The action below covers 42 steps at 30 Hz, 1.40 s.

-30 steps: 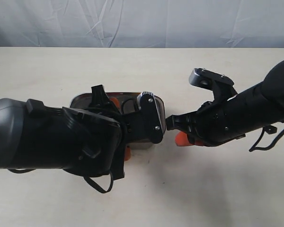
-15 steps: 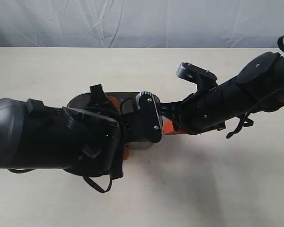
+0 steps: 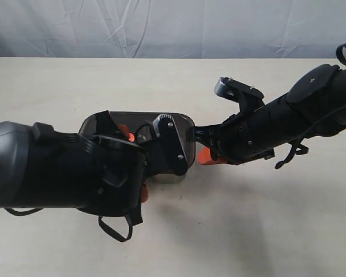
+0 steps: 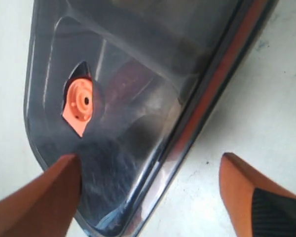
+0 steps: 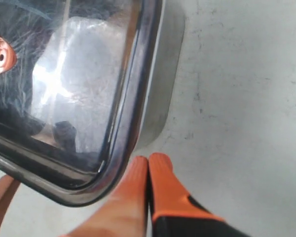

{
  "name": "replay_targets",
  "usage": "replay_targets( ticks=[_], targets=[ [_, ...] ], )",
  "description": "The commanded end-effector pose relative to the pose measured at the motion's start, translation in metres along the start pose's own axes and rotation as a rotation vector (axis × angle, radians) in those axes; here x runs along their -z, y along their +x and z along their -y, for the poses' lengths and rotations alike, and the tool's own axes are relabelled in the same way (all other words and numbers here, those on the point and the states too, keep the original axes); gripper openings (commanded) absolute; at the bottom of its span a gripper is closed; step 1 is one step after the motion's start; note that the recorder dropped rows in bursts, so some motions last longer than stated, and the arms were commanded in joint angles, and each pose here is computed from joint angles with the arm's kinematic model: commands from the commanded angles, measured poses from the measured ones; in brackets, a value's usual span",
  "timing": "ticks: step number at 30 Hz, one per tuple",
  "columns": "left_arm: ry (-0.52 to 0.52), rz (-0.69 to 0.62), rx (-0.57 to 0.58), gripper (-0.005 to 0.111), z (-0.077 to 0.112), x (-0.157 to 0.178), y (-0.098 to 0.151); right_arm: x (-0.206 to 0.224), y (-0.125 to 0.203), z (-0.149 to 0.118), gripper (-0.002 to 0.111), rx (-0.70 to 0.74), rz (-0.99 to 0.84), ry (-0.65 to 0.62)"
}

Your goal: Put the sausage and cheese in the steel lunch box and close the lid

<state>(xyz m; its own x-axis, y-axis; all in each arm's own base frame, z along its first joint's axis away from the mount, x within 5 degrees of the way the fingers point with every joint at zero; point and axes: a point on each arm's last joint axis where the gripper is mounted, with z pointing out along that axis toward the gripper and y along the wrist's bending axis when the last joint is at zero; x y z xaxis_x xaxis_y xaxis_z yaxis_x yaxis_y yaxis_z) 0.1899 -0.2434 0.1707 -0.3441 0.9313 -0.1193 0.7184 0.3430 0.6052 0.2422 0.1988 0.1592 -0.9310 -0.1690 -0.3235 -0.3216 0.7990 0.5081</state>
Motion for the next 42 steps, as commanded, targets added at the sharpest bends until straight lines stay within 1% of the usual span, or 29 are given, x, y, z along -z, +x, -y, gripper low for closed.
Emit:
replay_targets(
  ticks=[1,4,8,11,15,18,24,29,31,32,34,37,39,40,42],
  targets=[
    [-0.025,-0.069,0.019,0.076,-0.002,0.001,0.006,0.0,-0.002,0.001,0.0,0.013,0.01,0.006],
    [-0.011,-0.071,0.031,0.076,-0.002,0.003,0.007,0.0,-0.002,0.001,0.0,0.019,0.007,0.007],
    [0.068,-0.07,0.032,0.076,0.002,0.009,0.007,0.0,-0.002,0.001,0.0,0.028,0.005,0.011],
    [0.108,-0.089,0.056,0.076,0.004,0.012,0.009,0.0,-0.002,0.002,0.0,0.033,0.004,0.013],
    [0.099,-0.118,0.052,0.076,0.002,0.014,0.013,0.0,-0.002,0.002,0.0,0.038,0.002,0.015],
    [0.091,-0.124,0.061,0.076,-0.002,0.019,0.015,0.0,-0.001,0.002,0.0,0.046,0.0,0.018],
    [0.102,-0.117,0.118,0.076,-0.013,0.037,0.023,0.0,-0.001,0.002,0.0,0.057,-0.005,0.022],
    [0.112,-0.141,0.172,0.076,-0.025,0.058,0.037,0.0,-0.001,0.003,0.0,0.062,-0.007,0.024],
    [0.102,-0.163,0.188,0.074,-0.03,0.065,0.043,0.0,-0.001,0.003,0.0,0.065,-0.008,0.025],
    [0.093,-0.172,0.195,0.072,-0.033,0.069,0.047,0.0,-0.001,0.003,0.0,0.066,-0.01,0.024],
    [0.066,-0.183,0.212,0.062,-0.039,0.076,0.053,0.0,0.0,0.003,0.0,0.076,-0.019,0.025],
    [0.014,-0.134,0.273,0.031,-0.05,0.084,0.056,0.001,0.002,0.002,0.0,0.092,-0.041,0.02],
    [-0.034,-0.097,0.292,0.008,-0.058,0.089,0.058,0.001,0.003,0.003,0.0,0.101,-0.05,0.021],
    [-0.054,-0.085,0.292,0.0,-0.061,0.09,0.058,0.001,0.003,0.002,0.0,0.103,-0.053,0.018],
    [-0.07,-0.08,0.329,0.0,-0.066,0.091,0.061,0.003,0.003,0.002,0.0,0.122,-0.052,0.024]
  ],
)
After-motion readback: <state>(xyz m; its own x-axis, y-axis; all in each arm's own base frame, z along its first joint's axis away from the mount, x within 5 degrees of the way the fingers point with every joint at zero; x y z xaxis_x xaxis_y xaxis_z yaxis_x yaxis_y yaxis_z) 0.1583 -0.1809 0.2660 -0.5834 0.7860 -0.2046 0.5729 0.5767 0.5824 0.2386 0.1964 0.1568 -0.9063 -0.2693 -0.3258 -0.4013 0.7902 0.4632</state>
